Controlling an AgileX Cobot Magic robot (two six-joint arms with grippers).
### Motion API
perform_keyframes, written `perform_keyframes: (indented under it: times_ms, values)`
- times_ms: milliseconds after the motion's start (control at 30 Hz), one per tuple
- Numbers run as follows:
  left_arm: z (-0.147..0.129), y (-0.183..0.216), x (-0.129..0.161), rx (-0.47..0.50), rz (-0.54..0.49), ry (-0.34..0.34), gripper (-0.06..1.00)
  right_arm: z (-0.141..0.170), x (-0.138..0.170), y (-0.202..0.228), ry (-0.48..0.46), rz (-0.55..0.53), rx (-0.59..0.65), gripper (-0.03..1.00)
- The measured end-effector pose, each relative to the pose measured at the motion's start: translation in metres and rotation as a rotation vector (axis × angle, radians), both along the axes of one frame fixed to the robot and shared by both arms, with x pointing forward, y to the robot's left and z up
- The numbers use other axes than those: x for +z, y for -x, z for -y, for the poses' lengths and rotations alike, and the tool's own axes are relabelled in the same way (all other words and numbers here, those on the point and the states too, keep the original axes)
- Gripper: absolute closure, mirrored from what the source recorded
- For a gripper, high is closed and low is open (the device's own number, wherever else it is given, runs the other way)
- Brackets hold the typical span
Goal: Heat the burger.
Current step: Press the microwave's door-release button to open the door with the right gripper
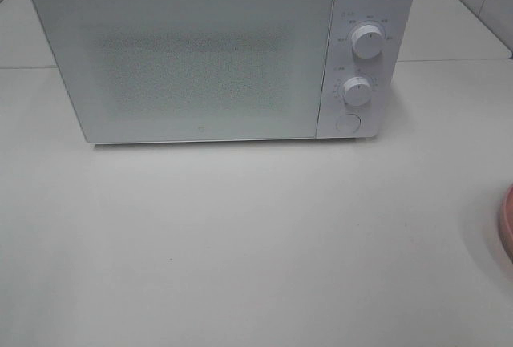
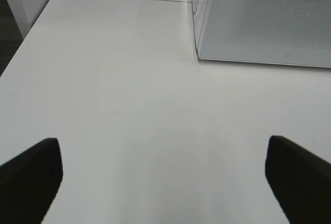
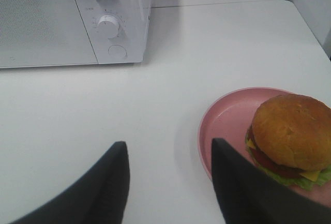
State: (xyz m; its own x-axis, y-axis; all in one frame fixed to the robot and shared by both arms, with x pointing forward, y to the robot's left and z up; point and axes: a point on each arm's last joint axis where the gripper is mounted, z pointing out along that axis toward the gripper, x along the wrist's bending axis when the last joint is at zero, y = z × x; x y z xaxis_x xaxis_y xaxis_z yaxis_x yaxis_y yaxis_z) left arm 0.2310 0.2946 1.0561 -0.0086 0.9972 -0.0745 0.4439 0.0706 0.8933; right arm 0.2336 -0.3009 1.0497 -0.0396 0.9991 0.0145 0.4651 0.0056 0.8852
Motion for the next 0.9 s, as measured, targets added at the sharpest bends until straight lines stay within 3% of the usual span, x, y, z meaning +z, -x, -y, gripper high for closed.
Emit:
perform_keyframes:
  times_ms: [567,667,700,733,800,900]
  values:
    - [0.0,0.0,0.0,0.0,0.0,0.0,-0.04,0.0,0.0,0.0,0.0,0.0,0.0,0.5]
    - [0.0,0.0,0.0,0.0,0.0,0.0,-0.04,0.0,0.0,0.0,0.0,0.001,0.0,0.38]
    - [0.0,0.0,0.0,0.0,0.0,0.0,-0.04,0.0,0.003,0.0,-0.001,0.018,0.0,0.28]
    - [0.0,0.0,0.0,0.0,0.0,0.0,-0.04,0.0,0.003,0.0,-0.001,0.018,0.0,0.28]
    - [0.0,0.0,0.0,0.0,0.0,0.0,-0.04,0.0,0.009,-0.001,-0.002,0.069,0.0,0.14]
    - [0.0,0.0,0.0,0.0,0.0,0.0,-0.04,-0.001,0.016,-0.01,-0.003,0.095,0.001,0.08]
